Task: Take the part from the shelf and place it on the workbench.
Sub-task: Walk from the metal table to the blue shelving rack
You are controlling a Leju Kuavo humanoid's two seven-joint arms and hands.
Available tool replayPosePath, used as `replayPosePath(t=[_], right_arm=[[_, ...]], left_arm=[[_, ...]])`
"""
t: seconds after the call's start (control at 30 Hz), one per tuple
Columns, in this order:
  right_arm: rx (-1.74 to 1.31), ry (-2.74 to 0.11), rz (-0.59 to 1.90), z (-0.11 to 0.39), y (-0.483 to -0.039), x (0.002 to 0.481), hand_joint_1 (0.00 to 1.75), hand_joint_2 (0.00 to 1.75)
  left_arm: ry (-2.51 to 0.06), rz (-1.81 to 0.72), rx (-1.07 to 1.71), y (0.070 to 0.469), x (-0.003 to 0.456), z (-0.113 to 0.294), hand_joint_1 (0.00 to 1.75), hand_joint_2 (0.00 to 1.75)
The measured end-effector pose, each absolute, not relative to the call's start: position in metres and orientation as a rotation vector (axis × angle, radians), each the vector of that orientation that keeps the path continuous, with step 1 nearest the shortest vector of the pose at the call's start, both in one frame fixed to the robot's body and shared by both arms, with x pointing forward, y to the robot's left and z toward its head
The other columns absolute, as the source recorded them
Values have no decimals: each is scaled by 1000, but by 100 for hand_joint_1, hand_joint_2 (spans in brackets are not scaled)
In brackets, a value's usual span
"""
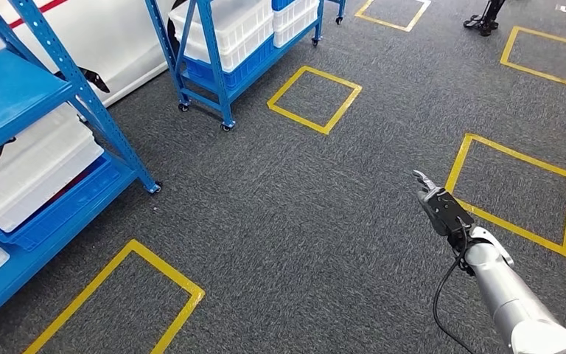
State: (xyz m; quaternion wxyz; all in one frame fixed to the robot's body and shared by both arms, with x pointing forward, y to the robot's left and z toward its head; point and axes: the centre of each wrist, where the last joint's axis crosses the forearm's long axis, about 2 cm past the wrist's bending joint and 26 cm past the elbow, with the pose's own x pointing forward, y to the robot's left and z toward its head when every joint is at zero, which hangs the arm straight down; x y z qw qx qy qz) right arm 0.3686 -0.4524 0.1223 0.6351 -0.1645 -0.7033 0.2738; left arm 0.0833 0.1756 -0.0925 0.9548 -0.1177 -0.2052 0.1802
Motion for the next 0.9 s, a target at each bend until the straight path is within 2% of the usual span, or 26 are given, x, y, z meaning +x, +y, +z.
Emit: replayPosePath(t=[0.9], right_arm=[[-408, -1598, 711, 133, -446, 384, 0, 0]], left_arm=[[-423, 364, -238, 173, 96, -89, 0, 0]])
